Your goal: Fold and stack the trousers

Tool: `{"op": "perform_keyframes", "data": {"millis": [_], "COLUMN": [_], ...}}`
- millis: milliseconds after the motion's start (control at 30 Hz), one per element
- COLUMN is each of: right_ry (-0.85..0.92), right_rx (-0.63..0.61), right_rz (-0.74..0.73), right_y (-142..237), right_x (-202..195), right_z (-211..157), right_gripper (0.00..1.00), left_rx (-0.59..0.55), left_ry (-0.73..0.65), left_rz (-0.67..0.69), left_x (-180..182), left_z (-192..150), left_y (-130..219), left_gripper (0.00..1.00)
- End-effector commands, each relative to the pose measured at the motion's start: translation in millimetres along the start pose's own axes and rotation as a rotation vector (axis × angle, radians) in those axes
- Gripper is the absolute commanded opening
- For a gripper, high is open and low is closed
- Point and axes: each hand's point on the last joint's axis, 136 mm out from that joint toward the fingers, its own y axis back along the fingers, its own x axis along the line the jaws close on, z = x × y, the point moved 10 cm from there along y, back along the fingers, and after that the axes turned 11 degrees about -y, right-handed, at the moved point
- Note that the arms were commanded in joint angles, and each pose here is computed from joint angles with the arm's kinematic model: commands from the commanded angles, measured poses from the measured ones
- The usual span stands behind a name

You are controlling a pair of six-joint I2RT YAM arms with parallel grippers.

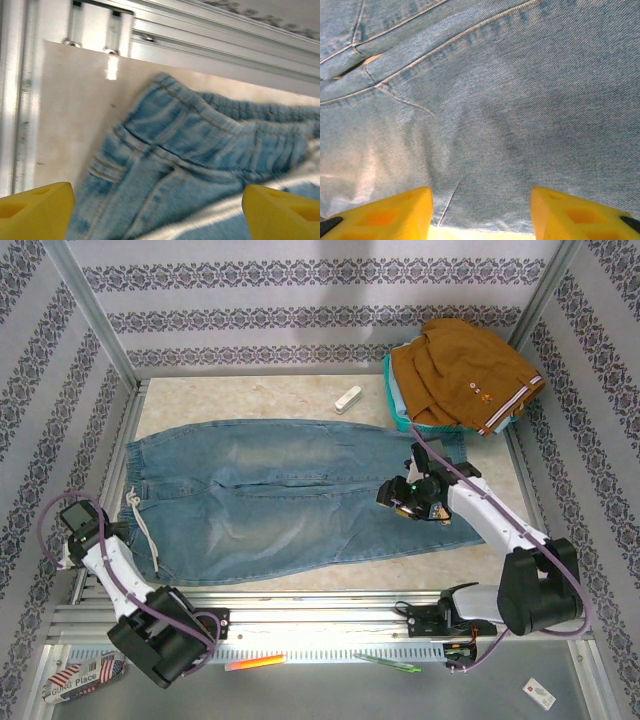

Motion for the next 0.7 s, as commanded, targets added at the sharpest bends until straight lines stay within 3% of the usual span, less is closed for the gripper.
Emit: {"op": "perform_keyframes", "data": {"millis": [0, 133, 267, 433, 600, 667], "right_ry": [-0.002, -0.012, -0.017, -0.017, -0.015, -0.016], "right_rx": [0.024, 0.025, 0.021, 0.009, -0.001, -0.008], "right_rz": [0.004, 0.004, 0.005, 0.012, 0.011, 0.005], "right_y": [-1, -5, -6, -3, 1, 3], "right_x": [-4, -6, -5, -4, -6, -8], "right_z": [-9, -12, -13, -14, -17, -19], "right_gripper": [0.54, 0.54, 0.54, 0.54, 0.54, 0.54], "left_rx": [-0.036, 0.025, 0.088, 0.087, 0.06, 0.046], "left_ry": [0.022, 0.048, 0.098, 0.104, 0.083, 0.077], "left_rz": [0.047, 0.097, 0.127, 0.147, 0.104, 0.065], "left_x": [0, -4, 0, 12, 9, 6], "left_z": [12, 20, 11, -2, 1, 2], "left_y": [-17, -37, -56, -68, -61, -56], "left_gripper": [0.83, 0.71, 0.67, 0.62, 0.14, 0.05]}}
